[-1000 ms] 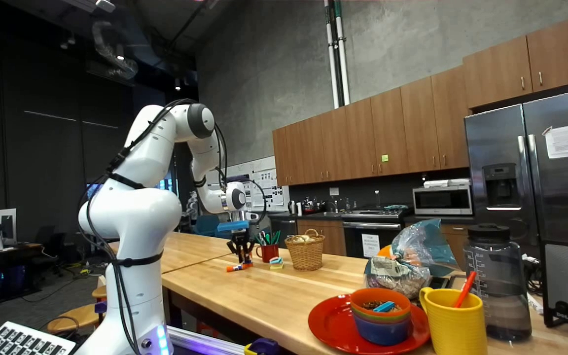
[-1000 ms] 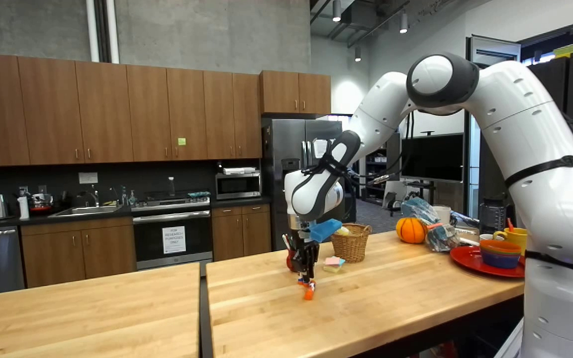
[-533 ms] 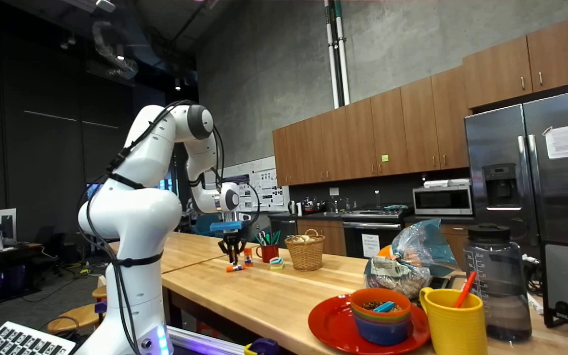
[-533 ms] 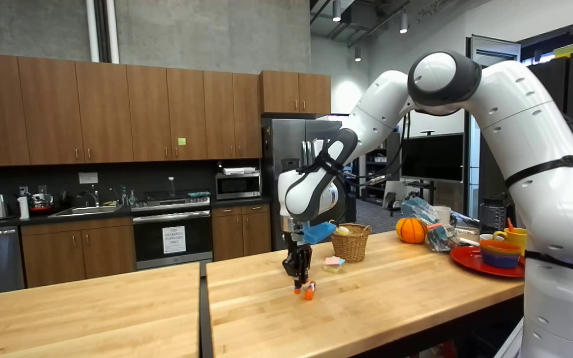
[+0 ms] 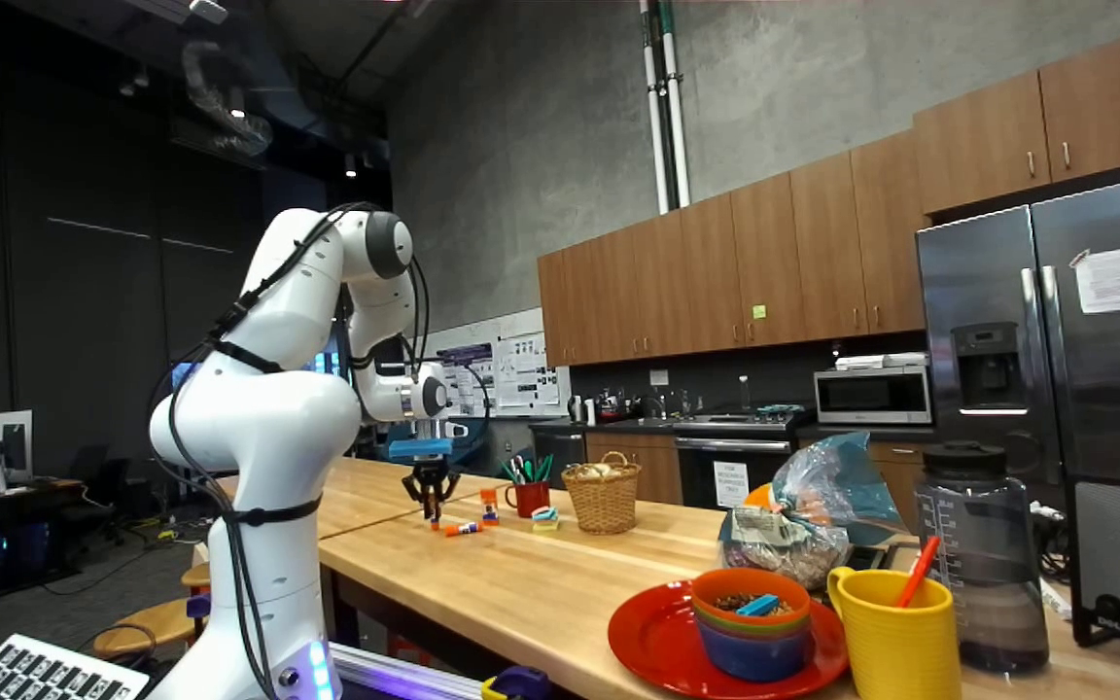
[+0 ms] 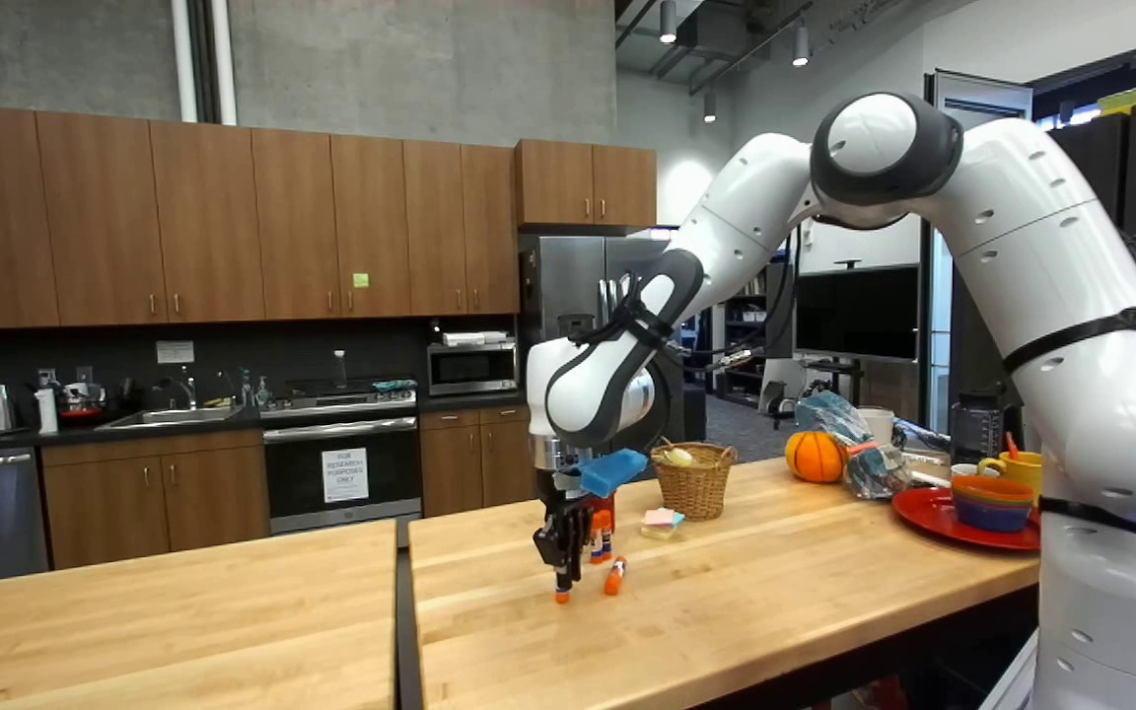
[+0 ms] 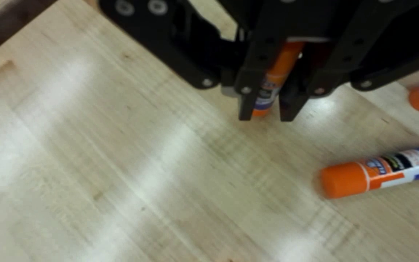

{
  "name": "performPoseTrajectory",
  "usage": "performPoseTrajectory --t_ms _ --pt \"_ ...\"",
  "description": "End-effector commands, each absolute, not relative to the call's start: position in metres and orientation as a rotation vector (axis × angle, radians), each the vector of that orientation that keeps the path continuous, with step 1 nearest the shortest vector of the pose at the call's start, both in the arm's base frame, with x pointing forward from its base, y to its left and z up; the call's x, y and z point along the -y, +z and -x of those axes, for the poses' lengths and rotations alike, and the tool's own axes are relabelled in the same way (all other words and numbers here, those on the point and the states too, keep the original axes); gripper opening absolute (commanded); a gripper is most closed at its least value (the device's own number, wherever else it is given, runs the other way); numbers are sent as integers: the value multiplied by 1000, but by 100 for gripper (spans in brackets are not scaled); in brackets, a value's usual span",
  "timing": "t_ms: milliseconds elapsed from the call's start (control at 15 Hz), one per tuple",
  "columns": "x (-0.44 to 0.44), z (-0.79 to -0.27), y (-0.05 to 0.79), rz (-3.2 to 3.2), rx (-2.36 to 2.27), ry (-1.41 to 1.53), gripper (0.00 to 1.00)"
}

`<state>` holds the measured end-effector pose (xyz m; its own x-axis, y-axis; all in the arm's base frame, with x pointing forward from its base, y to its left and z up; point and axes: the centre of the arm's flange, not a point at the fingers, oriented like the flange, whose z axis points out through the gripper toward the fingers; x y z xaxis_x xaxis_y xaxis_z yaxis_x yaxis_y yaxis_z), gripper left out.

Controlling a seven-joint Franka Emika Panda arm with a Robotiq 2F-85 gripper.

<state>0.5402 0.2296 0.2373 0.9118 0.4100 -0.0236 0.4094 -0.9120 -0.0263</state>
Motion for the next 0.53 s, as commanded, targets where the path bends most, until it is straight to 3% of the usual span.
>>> performPoseTrajectory --t_ms 0,267,333,400,467 --pt "-258 -540 233 3028 719 10 6" --pt "-291 -537 229 2997 800 -12 6" --pt "-296 -536 228 2988 818 -15 17" --pt "-301 -535 229 2983 828 -16 48" --pt "-304 -535 229 2981 837 -19 49"
